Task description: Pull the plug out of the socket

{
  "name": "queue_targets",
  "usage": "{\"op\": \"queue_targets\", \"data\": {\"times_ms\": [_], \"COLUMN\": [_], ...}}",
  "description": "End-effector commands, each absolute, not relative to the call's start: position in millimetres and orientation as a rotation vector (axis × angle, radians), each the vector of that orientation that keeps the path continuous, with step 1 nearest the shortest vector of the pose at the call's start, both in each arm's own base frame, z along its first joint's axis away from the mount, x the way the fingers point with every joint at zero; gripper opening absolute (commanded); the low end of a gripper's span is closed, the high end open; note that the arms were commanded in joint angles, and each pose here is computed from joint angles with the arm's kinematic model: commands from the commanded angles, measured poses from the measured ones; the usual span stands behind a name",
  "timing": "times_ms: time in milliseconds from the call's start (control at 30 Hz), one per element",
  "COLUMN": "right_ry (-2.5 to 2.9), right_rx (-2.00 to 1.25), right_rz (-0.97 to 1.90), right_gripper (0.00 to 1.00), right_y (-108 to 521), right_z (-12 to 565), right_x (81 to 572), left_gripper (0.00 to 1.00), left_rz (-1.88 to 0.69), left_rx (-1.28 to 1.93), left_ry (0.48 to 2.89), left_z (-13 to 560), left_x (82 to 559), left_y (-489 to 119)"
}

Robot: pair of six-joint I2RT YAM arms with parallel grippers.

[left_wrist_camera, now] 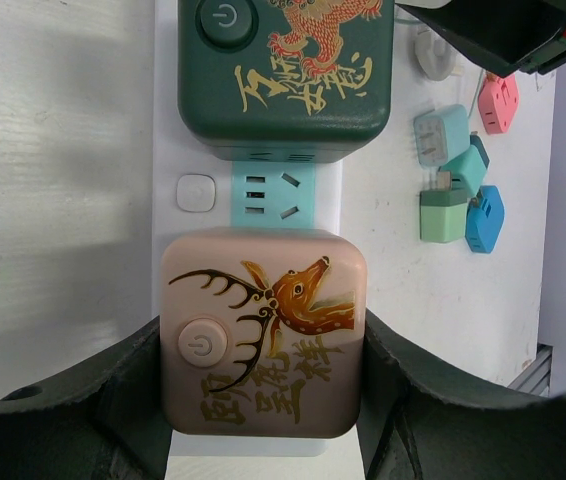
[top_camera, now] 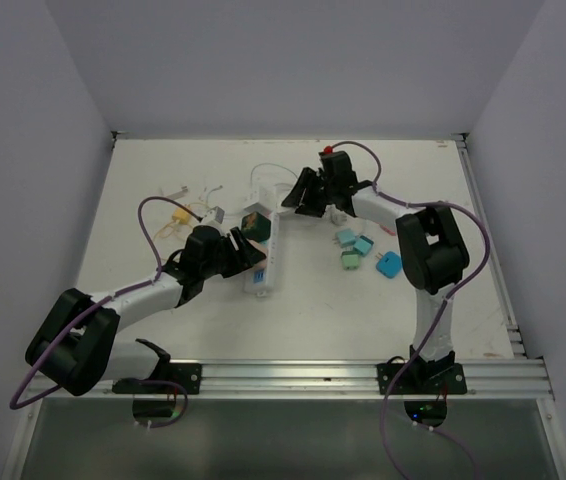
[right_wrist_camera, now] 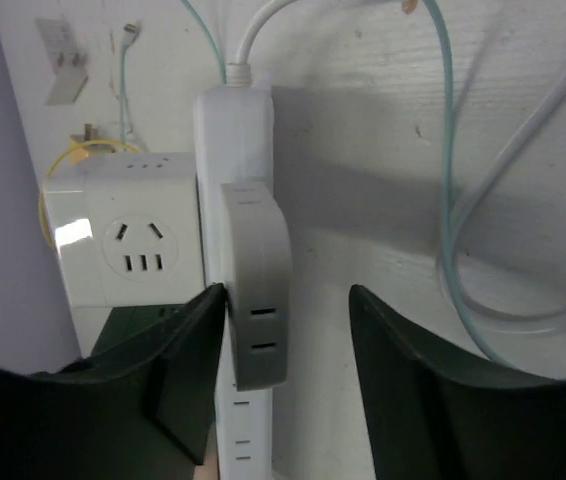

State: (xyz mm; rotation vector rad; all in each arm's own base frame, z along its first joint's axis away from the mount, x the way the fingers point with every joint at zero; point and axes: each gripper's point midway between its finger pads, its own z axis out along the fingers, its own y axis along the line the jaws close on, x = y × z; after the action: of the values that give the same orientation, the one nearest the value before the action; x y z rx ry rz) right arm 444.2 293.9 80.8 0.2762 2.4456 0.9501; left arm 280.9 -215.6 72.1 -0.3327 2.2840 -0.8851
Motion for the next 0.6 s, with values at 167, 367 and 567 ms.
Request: {"op": "queue_targets", "data": {"times_ms": [167, 367, 567], "right_ry": [2.363, 2.318, 2.271], "right_rx": [0.204, 0.221, 0.259], "right_rz": [1.109, 1.146, 1.144], "right_gripper": [0.05, 0.00, 0.00], "right_y": [315, 314, 303], "right_z": [123, 149, 174], "right_x": [445, 445, 444], "left_gripper": [0.11, 0.11, 0.11], "left_rz": [-0.816, -0.773, -0.701], "left_rx": [-0.326, -0.375, -0.453], "left_ry": [2.419, 2.451, 2.471], "left_z": [37, 27, 20], "left_x": [257, 252, 250], "left_y": [-204, -198, -187]}}
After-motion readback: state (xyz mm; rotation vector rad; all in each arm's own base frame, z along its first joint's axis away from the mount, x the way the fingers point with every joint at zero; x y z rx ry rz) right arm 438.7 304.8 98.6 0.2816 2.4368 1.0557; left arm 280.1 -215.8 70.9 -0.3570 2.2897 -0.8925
